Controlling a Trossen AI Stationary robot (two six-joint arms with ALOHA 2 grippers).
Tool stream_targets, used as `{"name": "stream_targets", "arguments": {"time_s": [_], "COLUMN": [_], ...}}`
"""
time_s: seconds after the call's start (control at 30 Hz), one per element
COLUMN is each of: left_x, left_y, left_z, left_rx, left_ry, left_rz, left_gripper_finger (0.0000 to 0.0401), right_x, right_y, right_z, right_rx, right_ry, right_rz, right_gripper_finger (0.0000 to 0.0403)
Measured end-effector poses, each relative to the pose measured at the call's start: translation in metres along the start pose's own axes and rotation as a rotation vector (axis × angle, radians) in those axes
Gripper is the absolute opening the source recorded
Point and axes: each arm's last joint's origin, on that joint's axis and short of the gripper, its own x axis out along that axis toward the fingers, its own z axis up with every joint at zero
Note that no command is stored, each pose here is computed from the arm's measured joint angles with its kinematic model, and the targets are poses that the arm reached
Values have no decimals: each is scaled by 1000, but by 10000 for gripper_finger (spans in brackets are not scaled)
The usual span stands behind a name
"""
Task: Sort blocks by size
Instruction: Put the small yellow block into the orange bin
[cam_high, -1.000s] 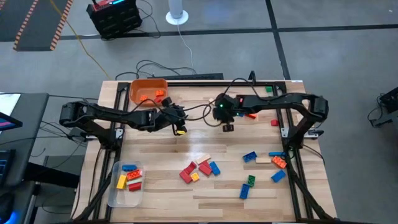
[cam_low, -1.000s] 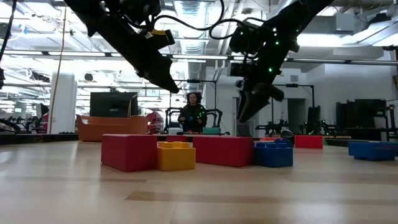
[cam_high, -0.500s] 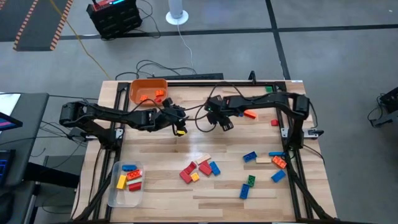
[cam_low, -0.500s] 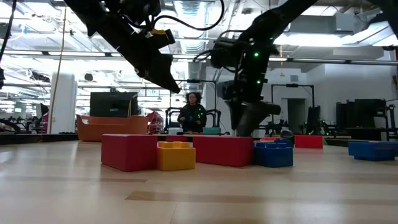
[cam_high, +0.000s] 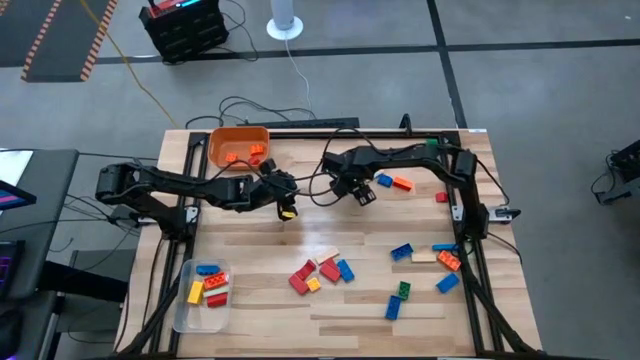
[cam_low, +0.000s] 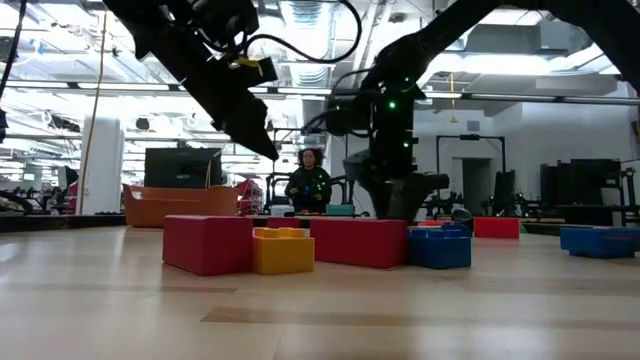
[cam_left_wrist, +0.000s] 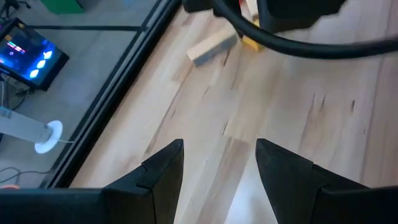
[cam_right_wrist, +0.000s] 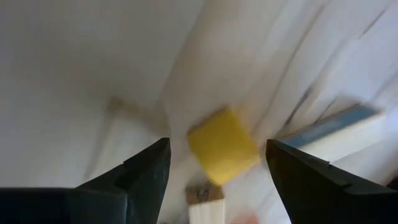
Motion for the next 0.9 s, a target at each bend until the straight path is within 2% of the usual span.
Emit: {"name": "stream_targets", "arguments": {"time_s": [0.27,0.53,0.67,0.83,0.9], "left_x": [1,1,1,1,0], "left_y": [2,2,2,2,1], "left_z": [0,-1,-1,-1,-1], "left_rx": [0,5,5,2,13], "left_ry": [4,12,12,11,10], "left_rz": [7,6,5,5,2], "left_gripper_finger": [193,193,193,193,193], "right_x": [8,8,8,6,1], "right_y": [-8,-5,-2,2,3], "right_z": [-12,-10,-9,-6,-6], "right_rx": [32,22,24,48,68], "right_ry": [8,-3,-17,-32,-55], "right_rz": [8,14,52,83,103], "right_gripper_finger": [294,280,245,164,152]}}
